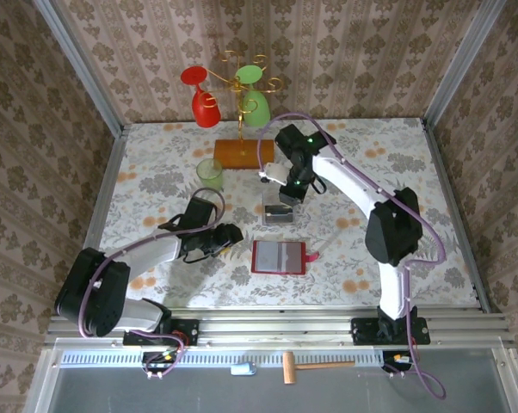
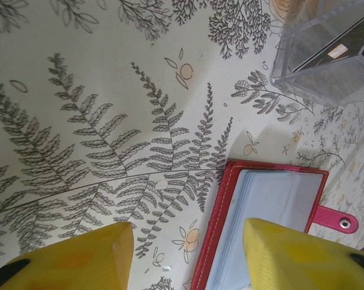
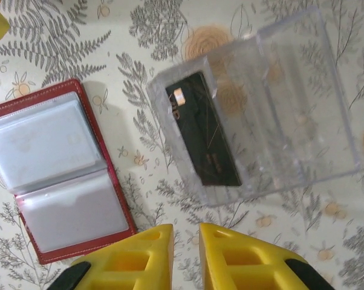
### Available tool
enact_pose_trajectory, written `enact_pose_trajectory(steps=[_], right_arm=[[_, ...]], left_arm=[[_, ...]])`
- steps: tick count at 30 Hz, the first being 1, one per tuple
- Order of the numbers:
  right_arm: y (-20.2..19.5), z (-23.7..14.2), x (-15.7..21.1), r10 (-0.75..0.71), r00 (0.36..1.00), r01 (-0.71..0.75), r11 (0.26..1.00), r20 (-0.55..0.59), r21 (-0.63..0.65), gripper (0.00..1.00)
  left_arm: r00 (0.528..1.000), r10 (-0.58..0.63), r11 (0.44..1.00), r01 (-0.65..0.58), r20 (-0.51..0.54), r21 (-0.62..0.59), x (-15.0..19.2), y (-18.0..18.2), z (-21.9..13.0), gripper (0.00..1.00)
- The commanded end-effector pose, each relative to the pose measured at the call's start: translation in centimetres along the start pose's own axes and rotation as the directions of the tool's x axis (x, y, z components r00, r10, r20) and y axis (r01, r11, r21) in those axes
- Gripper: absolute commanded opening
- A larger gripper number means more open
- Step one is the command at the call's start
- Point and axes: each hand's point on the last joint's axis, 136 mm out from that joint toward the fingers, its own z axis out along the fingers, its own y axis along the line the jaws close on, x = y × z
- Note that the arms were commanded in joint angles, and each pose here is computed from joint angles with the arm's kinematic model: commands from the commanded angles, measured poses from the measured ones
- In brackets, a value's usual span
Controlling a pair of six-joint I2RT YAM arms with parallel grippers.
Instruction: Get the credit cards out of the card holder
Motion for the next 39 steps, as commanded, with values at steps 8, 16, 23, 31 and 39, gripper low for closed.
enact_pose_trajectory(steps=[8, 16, 23, 31, 39], right_arm=[[2.4, 0.5, 1.1, 0.368, 0.910, -0.378, 0.926, 0.192, 0.020, 0.18], [3.8, 1.6, 3.3, 0.664, 0.706, -0.677, 0.735, 0.248, -0.041, 0.16], [6.4, 2.8, 3.8, 0.819, 0.529, -0.801, 0.568, 0.223, -0.188, 0.16], [8.5, 4.1, 4.6, 0.897, 0.423, -0.857, 0.441, 0.127, -0.265, 0.16], [10.0, 5.9, 4.6, 0.913, 0.404, -0.863, 0.400, 0.054, -0.308, 0.16]], left_arm=[[0.999, 0.048, 0.998, -0.047, -0.009, 0.042, -0.4, -2.9, 1.2, 0.51], [0.998, 0.053, 0.996, -0.051, -0.029, 0.075, 0.6, -3.8, 2.0, 0.42], [0.997, 0.041, 0.995, -0.034, -0.070, 0.096, 2.2, -3.7, 2.3, 0.32], [0.992, 0.022, 0.995, -0.009, -0.126, 0.098, 4.4, -3.1, 2.8, 0.22], [0.989, 0.024, 0.995, -0.009, -0.147, 0.099, 5.3, -2.8, 3.1, 0.15]])
